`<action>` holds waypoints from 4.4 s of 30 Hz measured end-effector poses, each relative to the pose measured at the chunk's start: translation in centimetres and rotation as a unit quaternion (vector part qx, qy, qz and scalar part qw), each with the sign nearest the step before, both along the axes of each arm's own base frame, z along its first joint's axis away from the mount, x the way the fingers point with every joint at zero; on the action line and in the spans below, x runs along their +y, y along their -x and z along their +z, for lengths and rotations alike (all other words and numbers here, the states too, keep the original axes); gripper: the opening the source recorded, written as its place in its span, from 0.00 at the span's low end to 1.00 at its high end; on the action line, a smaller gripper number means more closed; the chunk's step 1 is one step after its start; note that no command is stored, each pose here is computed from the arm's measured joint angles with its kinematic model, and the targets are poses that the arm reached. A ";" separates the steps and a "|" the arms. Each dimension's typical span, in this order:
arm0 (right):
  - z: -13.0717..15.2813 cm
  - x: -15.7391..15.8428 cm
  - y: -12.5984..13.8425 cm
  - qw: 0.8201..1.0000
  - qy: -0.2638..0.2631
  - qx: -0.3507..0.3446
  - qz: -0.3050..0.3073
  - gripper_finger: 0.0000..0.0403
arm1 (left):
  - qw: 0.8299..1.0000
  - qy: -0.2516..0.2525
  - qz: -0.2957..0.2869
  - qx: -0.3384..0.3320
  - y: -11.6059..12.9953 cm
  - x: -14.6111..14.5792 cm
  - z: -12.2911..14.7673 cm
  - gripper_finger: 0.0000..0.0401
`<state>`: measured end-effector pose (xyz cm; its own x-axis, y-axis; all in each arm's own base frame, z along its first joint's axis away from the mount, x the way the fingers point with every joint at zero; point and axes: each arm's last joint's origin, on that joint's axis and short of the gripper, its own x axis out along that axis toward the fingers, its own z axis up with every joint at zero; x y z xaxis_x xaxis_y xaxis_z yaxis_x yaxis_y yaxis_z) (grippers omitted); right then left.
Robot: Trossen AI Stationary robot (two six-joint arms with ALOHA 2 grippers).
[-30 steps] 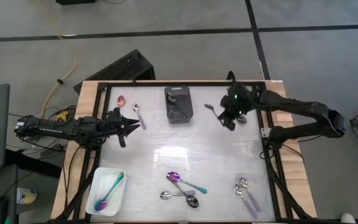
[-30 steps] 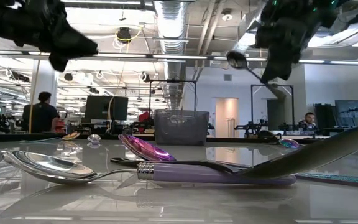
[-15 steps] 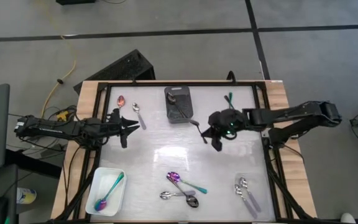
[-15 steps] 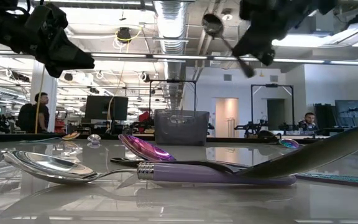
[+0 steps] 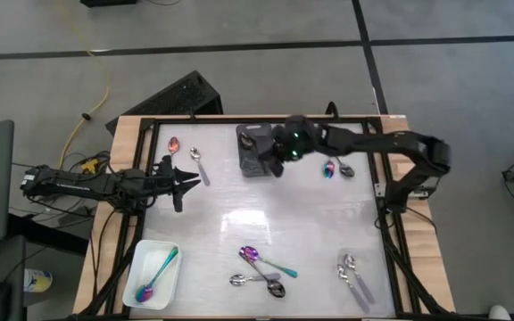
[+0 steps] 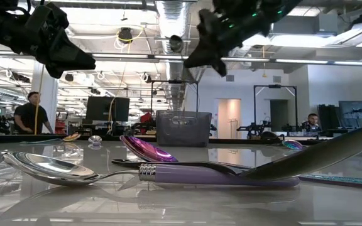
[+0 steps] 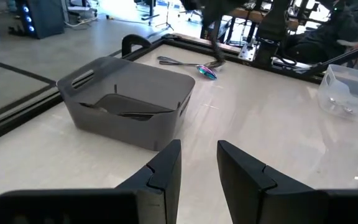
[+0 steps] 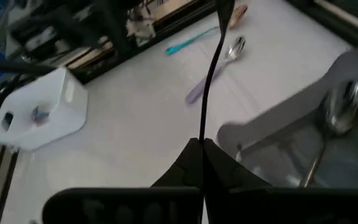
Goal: Sort silverware by color (type)
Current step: Put the black spoon into the black bin
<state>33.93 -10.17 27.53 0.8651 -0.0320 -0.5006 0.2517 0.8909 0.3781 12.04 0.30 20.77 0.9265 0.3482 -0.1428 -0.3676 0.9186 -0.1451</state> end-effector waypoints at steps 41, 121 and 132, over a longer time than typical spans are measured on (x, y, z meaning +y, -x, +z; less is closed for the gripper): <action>-3.8 -4.3 -3.7 0.996 -0.005 0.085 -0.019 0.09 | 1.000 0.008 0.006 -0.020 0.0 0.0 0.3 0.22; 6.1 11.9 13.5 0.970 0.204 0.131 0.036 0.05 | 0.954 0.144 0.222 0.142 -15.0 18.9 -2.7 0.00; 5.6 12.0 12.7 0.970 0.198 0.135 0.034 0.06 | 0.951 0.112 0.205 0.201 -14.2 16.8 -1.0 0.00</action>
<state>21.20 1.86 33.16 0.7103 -0.2151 -0.6702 0.2293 0.9709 -0.0686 26.21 17.10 19.76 0.5735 0.5882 -0.5701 -0.7561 0.6479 -0.0922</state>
